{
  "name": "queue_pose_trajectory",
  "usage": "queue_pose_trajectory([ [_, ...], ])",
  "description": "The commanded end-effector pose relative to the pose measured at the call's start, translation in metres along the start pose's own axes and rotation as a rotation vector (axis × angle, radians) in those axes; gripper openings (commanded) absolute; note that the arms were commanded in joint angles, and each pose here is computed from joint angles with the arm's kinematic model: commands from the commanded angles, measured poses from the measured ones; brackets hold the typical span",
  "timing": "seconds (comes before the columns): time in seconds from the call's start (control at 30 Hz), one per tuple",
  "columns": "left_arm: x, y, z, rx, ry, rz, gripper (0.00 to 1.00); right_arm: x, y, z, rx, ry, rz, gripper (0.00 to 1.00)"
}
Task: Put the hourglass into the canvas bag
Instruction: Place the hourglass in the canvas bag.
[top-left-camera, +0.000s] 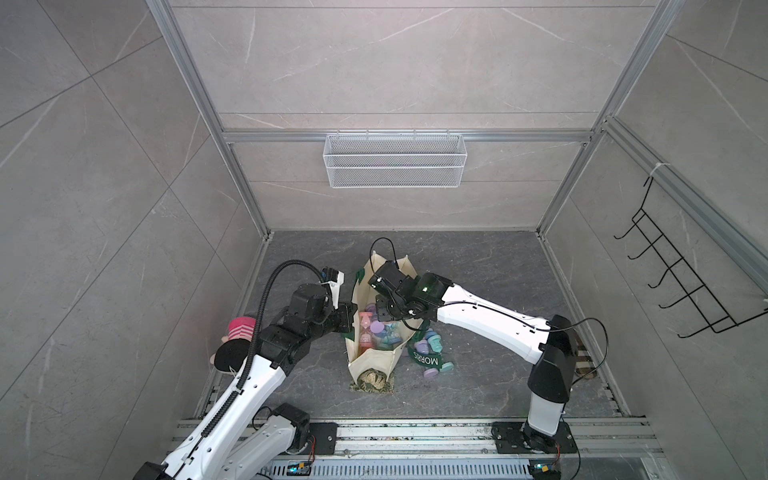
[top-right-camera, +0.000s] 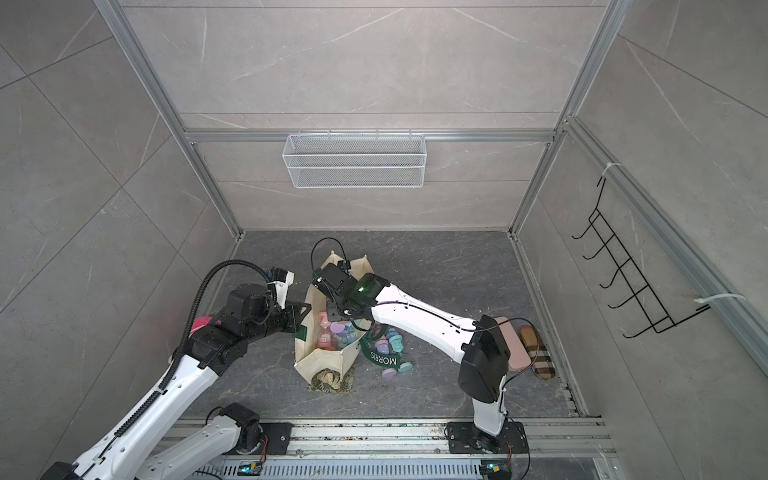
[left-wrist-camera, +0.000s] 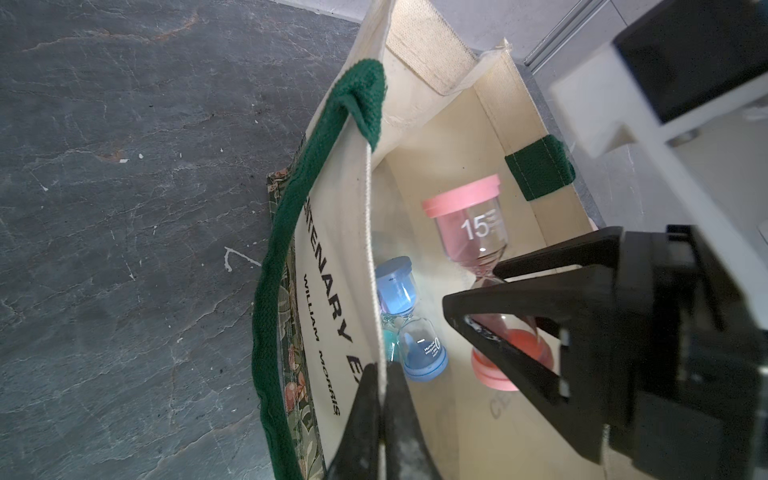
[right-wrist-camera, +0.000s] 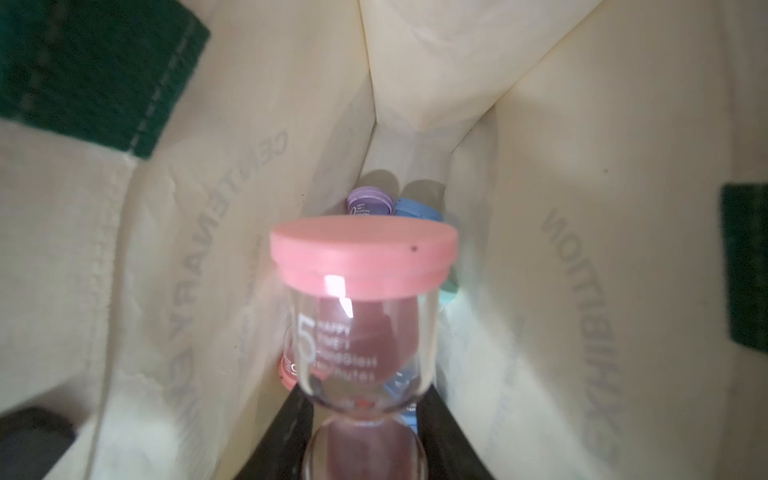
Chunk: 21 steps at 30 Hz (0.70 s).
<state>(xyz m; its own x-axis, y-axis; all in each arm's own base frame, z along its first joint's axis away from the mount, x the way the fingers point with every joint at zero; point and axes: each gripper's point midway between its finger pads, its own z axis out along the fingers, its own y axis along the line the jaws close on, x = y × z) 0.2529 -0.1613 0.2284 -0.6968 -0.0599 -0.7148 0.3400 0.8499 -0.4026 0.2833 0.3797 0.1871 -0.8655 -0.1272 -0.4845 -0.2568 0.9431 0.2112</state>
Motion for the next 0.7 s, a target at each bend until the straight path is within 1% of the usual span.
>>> queue_pose_trajectory([
  [0.0,-0.013,-0.011,-0.009,0.039,-0.06,0.032,0.0,-0.006,0.015,0.003,-0.043,-0.005,0.028,0.0],
  [0.33,-0.014,-0.011,-0.012,0.039,-0.07,0.033,0.0,0.009,0.021,0.034,-0.027,0.077,0.027,0.0],
  [0.4,-0.015,-0.011,-0.012,0.041,-0.072,0.033,0.0,0.011,0.02,0.037,-0.024,0.084,0.029,0.09],
  [0.57,-0.015,-0.011,-0.013,0.041,-0.074,0.035,0.0,0.012,0.021,0.039,-0.023,0.089,0.03,0.39],
  [0.63,-0.014,-0.011,-0.012,0.04,-0.072,0.034,0.0,0.01,0.022,0.037,-0.027,0.084,0.029,0.47],
  [0.67,-0.014,-0.011,-0.012,0.041,-0.071,0.033,0.0,0.009,0.022,0.035,-0.028,0.081,0.029,0.49],
])
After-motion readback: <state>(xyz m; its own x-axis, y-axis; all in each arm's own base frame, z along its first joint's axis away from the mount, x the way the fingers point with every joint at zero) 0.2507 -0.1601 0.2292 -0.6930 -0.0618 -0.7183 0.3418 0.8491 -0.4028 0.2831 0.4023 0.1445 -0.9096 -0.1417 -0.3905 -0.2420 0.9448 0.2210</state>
